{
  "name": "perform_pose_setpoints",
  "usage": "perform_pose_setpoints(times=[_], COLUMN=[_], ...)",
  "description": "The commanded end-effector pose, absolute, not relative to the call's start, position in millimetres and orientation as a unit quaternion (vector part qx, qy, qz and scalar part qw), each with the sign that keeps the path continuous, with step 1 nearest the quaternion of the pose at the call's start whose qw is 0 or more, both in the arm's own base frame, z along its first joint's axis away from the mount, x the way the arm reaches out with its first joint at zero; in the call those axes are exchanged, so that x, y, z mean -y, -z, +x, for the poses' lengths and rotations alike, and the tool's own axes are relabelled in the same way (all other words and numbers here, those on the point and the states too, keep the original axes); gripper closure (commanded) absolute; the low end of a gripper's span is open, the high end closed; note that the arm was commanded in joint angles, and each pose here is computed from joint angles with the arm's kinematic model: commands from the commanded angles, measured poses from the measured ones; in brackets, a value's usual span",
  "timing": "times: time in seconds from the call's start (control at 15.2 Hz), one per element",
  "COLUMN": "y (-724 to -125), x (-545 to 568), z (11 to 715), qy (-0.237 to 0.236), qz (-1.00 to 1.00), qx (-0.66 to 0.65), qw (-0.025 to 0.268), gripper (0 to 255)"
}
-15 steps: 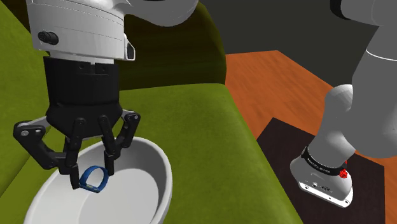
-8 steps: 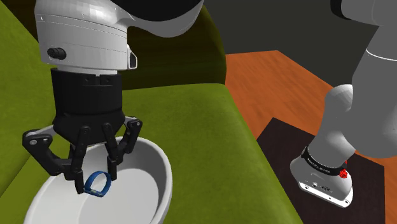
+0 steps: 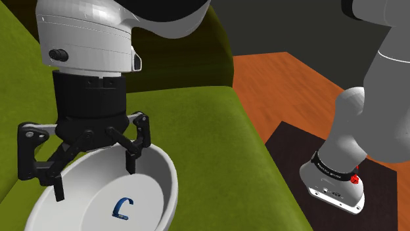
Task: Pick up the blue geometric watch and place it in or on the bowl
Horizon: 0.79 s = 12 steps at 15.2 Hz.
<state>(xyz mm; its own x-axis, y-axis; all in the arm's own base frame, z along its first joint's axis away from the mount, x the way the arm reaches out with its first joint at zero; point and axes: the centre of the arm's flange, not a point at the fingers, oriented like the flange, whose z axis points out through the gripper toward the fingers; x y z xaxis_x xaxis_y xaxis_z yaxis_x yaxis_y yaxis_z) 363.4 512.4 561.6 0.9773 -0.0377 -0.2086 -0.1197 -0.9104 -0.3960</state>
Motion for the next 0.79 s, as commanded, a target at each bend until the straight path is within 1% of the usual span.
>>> perform_pose_setpoints(times=[0.0, 0.26, 0.73], y=[-561.6, -606.3, -606.3], x=[-512.4, -491.8, -491.8], z=[363.4, 372.2, 372.2], qy=[-0.099, -0.099, -0.099], qz=[-0.972, -0.972, -0.972], qx=[-0.04, -0.04, -0.04], qw=[0.208, 0.208, 0.208], gripper=[0, 0, 0])
